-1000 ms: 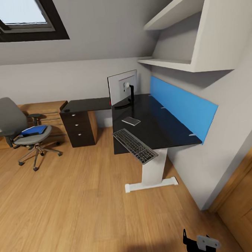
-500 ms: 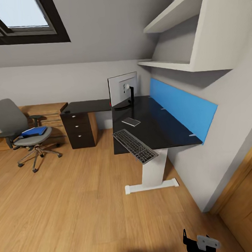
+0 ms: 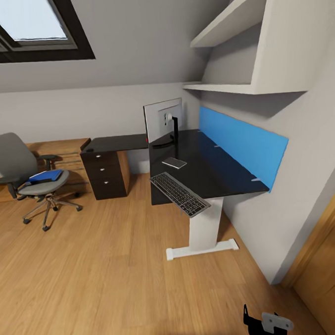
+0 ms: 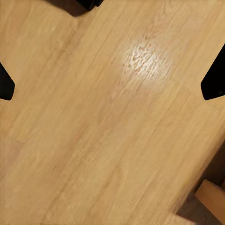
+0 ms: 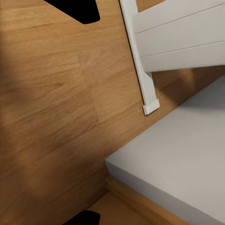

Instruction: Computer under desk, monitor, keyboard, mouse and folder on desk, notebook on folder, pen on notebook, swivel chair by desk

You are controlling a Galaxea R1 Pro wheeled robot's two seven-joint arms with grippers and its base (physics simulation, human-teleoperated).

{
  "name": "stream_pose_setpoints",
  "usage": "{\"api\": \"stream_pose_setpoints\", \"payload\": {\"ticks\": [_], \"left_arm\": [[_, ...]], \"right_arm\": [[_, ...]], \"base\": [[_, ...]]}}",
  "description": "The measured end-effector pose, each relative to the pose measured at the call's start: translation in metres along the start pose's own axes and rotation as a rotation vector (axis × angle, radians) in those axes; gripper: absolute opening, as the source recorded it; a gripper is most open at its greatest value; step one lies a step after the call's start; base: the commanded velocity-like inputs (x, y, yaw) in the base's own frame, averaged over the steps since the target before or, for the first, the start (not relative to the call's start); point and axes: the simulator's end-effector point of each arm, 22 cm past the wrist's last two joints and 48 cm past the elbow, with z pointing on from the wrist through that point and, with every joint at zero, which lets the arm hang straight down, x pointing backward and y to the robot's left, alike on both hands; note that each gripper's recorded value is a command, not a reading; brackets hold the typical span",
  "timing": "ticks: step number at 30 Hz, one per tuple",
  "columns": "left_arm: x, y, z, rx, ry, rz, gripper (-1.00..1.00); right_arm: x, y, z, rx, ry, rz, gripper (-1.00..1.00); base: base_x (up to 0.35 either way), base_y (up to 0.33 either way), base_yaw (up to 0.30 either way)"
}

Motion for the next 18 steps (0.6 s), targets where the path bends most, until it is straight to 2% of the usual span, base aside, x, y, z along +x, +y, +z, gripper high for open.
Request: {"api": "stream_pose_setpoints", "payload": {"ticks": [18], "left_arm": [[0.019, -0.006, 0.024, 0.003, -0.004, -0.004, 1.0]], "right_arm": [[0.026, 0.002, 0.014, 0.004, -0.007, 0.007, 1.0]], "base": [[0.0, 0.0, 0.0]]}}
